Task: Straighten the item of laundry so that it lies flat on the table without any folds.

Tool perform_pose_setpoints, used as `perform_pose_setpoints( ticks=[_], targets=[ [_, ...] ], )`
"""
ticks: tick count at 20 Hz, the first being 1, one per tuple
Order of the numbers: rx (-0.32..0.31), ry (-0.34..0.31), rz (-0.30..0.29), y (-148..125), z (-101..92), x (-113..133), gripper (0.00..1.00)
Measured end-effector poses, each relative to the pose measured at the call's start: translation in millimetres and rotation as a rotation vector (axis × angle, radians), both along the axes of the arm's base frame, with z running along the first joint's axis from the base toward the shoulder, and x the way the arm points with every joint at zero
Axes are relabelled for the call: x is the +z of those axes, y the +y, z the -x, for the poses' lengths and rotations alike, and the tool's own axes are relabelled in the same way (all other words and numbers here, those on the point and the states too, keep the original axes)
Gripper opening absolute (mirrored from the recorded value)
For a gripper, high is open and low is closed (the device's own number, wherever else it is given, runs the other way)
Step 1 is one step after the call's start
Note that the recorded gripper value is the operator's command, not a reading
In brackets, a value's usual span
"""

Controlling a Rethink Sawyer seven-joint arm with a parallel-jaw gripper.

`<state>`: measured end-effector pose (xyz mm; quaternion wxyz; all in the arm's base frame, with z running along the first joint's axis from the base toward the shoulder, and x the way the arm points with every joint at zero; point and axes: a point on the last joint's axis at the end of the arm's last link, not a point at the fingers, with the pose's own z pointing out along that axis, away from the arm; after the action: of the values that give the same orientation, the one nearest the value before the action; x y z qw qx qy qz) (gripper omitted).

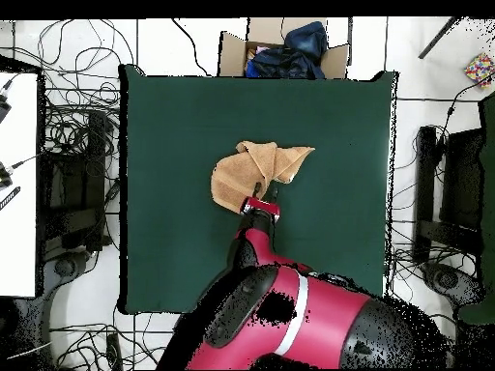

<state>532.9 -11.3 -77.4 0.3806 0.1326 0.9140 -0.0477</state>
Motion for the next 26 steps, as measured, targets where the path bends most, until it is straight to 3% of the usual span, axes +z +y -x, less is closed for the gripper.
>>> perform_pose_setpoints(
  ticks=[1,2,17,26],
  targets=[
    [0.000,-0.001,0.000,0.0,-0.4,-0.7,1.00],
    [0.001,0.000,-0.001,0.2,-0.3,-2.5,0.00],
    [0.001,-0.006,-0.001,0.5,-3.4,-10.4,0.00],
    [-0.023,-0.007,0.004,2.5,-6.7,-1.3,0.00]
  ],
)
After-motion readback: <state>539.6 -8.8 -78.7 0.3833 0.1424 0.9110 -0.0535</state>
